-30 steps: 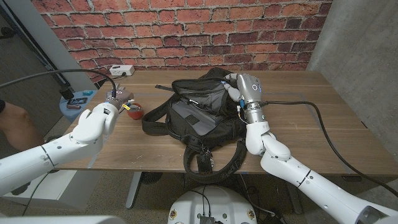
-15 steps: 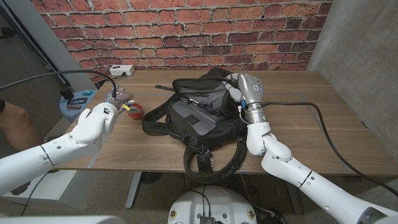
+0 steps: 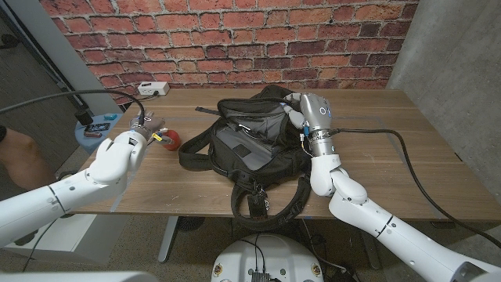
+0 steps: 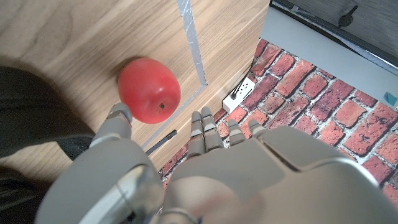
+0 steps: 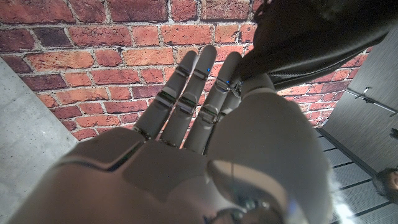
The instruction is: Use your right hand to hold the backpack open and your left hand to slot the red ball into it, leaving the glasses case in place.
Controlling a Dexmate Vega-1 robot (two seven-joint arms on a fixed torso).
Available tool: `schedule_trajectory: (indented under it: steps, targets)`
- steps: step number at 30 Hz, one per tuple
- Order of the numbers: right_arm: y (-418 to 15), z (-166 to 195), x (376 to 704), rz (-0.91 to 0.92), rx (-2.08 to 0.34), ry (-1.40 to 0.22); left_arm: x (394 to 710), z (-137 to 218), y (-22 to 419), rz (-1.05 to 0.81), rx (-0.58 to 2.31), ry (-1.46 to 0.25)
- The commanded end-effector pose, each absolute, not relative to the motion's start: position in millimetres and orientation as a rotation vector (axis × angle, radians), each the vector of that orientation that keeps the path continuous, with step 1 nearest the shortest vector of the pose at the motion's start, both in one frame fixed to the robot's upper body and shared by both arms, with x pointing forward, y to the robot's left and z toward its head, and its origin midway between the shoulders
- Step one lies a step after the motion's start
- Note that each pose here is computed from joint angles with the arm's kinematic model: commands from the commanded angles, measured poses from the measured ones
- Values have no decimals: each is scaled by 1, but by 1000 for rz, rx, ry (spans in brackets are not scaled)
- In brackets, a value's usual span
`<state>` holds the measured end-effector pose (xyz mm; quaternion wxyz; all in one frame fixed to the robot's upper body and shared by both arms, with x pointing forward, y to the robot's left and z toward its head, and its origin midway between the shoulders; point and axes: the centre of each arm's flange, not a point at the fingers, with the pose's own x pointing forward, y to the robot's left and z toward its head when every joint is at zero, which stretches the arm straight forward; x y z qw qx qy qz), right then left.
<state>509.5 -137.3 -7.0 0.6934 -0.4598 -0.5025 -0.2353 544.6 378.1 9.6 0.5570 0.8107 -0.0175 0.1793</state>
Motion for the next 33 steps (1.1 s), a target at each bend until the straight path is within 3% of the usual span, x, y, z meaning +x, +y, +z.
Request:
schedule_trajectory:
  steps: [1,19,33]
  targets:
    - [-136,-8,511,-517,-1032,-1116,551,4,384,440,1903,-16]
    - [-140,-6,513,-525,-1039,-1103,574,5,370,410,1891,-37]
    - [-141,-4,514,-533,-1041,-1097,564,0,374,408,1884,-2]
